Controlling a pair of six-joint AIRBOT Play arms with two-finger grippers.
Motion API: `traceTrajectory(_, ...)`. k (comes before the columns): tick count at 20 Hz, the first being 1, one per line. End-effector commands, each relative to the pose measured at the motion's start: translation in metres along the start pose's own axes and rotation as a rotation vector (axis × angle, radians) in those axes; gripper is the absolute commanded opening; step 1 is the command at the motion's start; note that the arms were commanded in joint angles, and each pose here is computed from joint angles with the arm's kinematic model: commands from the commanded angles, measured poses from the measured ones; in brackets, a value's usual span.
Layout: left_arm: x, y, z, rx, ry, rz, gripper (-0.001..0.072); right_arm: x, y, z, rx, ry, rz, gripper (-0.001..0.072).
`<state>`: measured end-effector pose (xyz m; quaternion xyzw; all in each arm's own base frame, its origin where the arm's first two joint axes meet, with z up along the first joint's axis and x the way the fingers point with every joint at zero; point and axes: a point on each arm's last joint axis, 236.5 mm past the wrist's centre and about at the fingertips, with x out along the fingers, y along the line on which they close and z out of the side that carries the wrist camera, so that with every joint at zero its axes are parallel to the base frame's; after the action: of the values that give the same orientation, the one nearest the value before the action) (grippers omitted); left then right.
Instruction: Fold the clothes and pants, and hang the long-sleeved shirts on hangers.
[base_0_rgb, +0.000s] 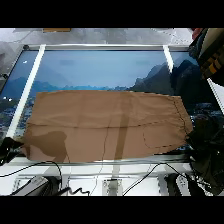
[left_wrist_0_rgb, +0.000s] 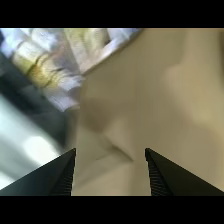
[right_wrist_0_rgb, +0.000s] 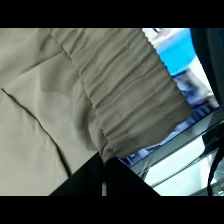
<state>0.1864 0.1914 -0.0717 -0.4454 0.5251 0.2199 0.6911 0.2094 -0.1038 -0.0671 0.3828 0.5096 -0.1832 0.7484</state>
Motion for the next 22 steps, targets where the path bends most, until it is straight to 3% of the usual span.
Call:
traceTrajectory(1, -0.002, 0.013, -0.010, 0.022, 0.046, 0.060, 0.0463, 0.000, 0.000, 0.000, -0.002, -0.001, -0.001, 0.0027)
traceTrajectory(7, 0.006, 0.057, -0.043, 0.075, 0.157, 0.219, 0.0465, 0.000, 0.000, 0.000, -0.001, 0.000, -0.001, 0.0028)
traceTrajectory(12, 0.023, 0.047, -0.037, 0.056, 0.091, 0.164, 0.0458, 0.000, 0.000, 0.000, -0.002, 0.001, -0.001, 0.0027)
traceTrajectory(14, 0.025, 0.042, -0.030, 0.046, 0.055, 0.148, 0.0240, 0.000, 0.000, 0.000, -0.002, 0.001, -0.001, 0.0027)
traceTrajectory(17, 0.027, 0.030, -0.008, 0.019, -0.039, 0.098, 0.0186, 0.000, 0.001, -0.002, -0.001, 0.009, 0.001, 0.0027)
traceTrajectory(18, 0.027, 0.027, -0.007, 0.021, -0.042, 0.086, 0.0041, 0.000, 0.001, -0.004, -0.002, 0.015, 0.003, 0.0027)
traceTrajectory(22, 0.012, 0.013, 0.009, 0.023, -0.102, 0.050, 0.0014, -0.015, 0.008, -0.001, -0.038, 0.036, 0.005, 0.0027)
